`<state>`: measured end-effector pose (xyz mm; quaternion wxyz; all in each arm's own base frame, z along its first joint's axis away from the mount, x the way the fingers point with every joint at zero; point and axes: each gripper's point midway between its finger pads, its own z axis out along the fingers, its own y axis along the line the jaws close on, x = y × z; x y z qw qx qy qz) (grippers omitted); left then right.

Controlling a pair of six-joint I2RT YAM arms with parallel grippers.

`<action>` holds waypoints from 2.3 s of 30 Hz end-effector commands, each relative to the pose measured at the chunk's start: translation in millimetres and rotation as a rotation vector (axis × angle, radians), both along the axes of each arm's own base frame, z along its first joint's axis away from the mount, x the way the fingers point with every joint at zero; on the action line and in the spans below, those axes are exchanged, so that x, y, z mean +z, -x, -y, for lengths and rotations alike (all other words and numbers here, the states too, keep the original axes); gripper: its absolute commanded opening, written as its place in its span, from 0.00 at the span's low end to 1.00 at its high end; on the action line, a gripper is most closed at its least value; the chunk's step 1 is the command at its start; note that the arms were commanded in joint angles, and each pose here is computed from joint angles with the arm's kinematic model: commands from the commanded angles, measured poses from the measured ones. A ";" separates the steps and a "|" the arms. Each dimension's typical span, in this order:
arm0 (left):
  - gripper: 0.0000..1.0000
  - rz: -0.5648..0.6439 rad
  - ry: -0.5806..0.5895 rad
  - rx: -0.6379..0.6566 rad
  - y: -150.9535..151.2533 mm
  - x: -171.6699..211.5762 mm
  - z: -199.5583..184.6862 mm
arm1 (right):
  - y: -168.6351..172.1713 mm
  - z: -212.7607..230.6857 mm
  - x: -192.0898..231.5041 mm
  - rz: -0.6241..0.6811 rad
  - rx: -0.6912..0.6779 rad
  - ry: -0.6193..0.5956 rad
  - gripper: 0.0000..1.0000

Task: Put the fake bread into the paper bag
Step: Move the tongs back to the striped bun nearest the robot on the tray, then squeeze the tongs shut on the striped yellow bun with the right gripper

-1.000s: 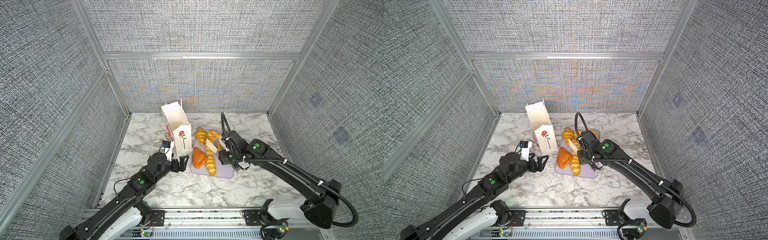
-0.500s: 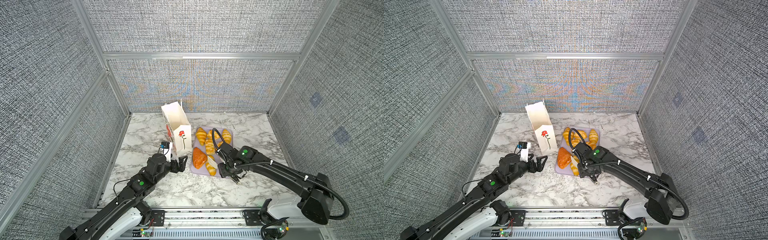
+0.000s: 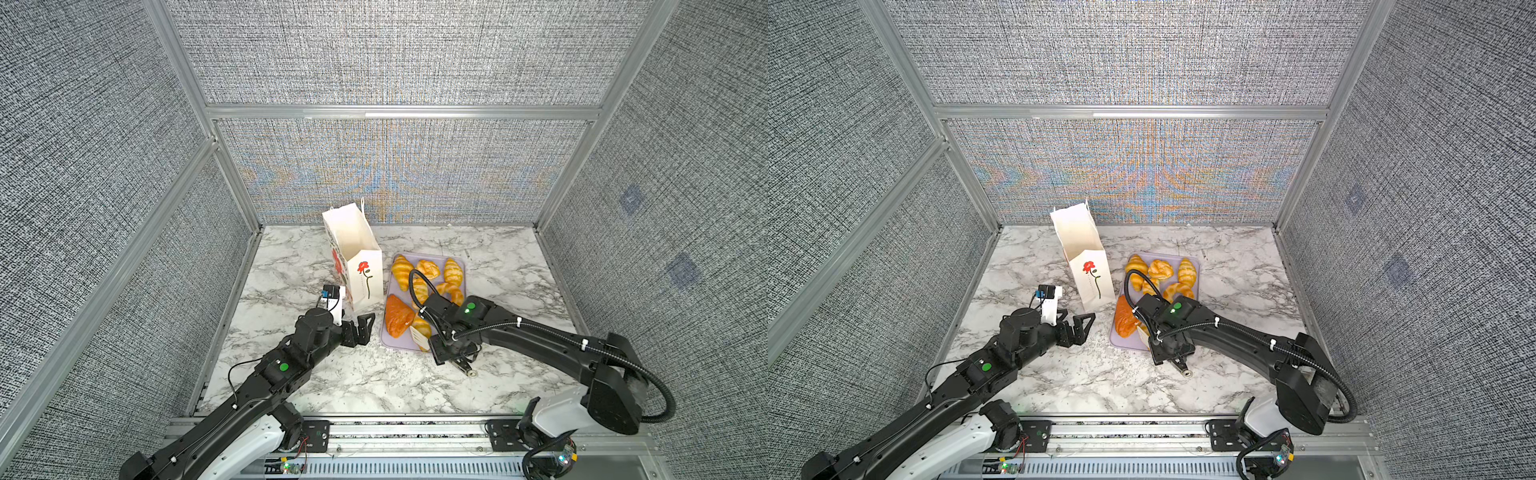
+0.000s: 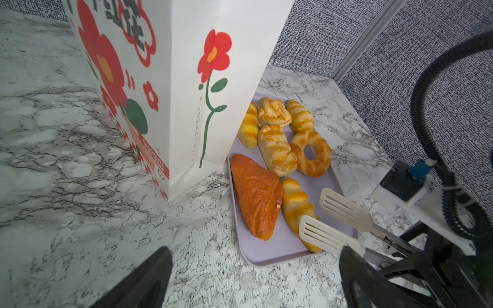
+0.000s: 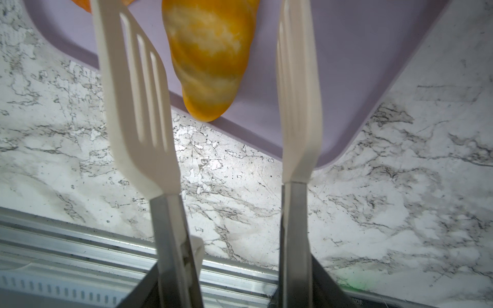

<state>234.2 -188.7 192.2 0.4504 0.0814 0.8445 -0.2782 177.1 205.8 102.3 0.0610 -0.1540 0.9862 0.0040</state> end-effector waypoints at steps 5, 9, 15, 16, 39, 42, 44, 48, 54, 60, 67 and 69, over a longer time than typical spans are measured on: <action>0.99 0.002 -0.008 -0.006 -2.4 1.1 4.4 | 1.0 4.9 -4.6 -0.024 -0.005 0.051 0.60; 0.99 -0.001 -0.009 -0.009 -2.9 -0.1 6.3 | 2.0 15.1 -8.6 -0.036 0.001 0.102 0.57; 0.99 -0.003 -0.012 -0.008 -2.9 -0.8 6.6 | 0.5 32.6 -8.2 -0.039 -0.008 0.134 0.55; 0.99 -0.004 -0.012 -0.010 -2.6 -1.2 7.2 | -0.7 35.7 -6.8 -0.034 -0.013 0.137 0.55; 0.99 -0.014 -0.021 -0.022 -1.8 -2.8 13.6 | -8.6 30.7 -3.0 0.001 0.010 0.074 0.60; 0.99 -0.012 -0.019 -0.020 -1.8 -2.2 13.5 | -7.7 31.3 -5.4 -0.006 0.014 0.082 0.60; 0.99 -0.011 -0.020 -0.021 -1.5 -2.2 13.7 | -7.7 31.7 -7.1 -0.011 0.014 0.089 0.60; 0.99 -0.010 -0.023 -0.021 -1.7 -1.7 14.3 | -9.9 29.3 -9.2 -0.013 0.019 0.096 0.60; 0.99 -0.010 -0.025 -0.025 -1.2 -1.5 15.5 | -13.7 27.2 -11.9 -0.023 0.035 0.124 0.60; 0.99 -0.010 -0.027 -0.022 -0.9 -2.4 14.7 | -14.0 28.2 -14.2 -0.032 0.046 0.145 0.58; 0.99 -0.008 -0.032 -0.022 -1.4 -2.0 15.4 | -16.5 32.1 -15.4 -0.042 0.066 0.198 0.54; 0.99 -0.006 -0.034 -0.024 -1.3 -1.2 15.7 | -15.8 32.3 -16.1 -0.051 0.075 0.208 0.51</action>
